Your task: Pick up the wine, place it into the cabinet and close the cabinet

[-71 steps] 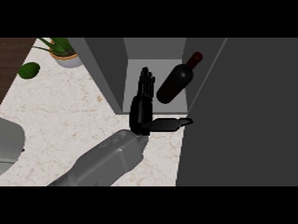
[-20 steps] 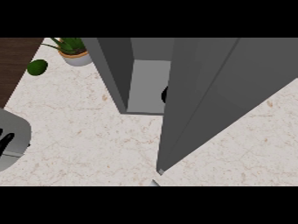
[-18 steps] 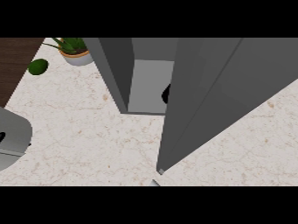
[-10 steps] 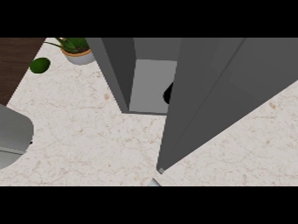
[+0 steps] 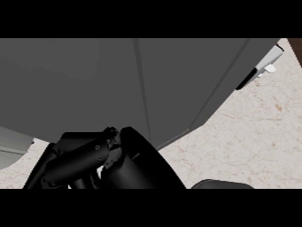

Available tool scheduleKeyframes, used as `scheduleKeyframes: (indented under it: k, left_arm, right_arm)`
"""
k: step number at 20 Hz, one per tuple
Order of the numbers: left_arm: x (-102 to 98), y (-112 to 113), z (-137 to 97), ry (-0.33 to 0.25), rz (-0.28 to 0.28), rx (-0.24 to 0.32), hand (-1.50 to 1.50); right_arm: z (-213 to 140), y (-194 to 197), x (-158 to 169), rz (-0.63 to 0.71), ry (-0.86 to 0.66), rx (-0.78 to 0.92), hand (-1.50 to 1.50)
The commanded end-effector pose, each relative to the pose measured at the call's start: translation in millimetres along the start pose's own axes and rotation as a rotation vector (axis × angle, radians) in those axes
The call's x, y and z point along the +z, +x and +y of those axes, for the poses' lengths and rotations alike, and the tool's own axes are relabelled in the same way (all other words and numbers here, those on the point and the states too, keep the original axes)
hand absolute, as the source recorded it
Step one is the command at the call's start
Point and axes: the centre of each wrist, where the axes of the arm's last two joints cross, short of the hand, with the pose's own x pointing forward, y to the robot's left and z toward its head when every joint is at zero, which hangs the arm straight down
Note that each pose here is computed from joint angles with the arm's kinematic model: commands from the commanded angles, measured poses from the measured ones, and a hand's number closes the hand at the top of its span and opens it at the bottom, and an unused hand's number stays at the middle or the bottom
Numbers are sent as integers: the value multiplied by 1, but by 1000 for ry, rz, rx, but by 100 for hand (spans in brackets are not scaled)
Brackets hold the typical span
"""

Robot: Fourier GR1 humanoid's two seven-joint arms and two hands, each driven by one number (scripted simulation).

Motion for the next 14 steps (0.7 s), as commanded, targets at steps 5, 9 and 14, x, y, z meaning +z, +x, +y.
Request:
scheduleKeyframes:
  k: [5, 9, 14]
  left_arm:
    - [13, 12, 20, -4, -38, 19, -150]
    - [13, 18, 28, -9, -36, 16, -150]
    - [3, 13, 14, -22, -35, 12, -150]
  right_arm:
    - [-24, -3, -83, 30, 11, -3, 150]
    - [-54, -5, -116, 36, 61, 5, 150]
    - [-39, -26, -119, 249, 417, -51, 150]
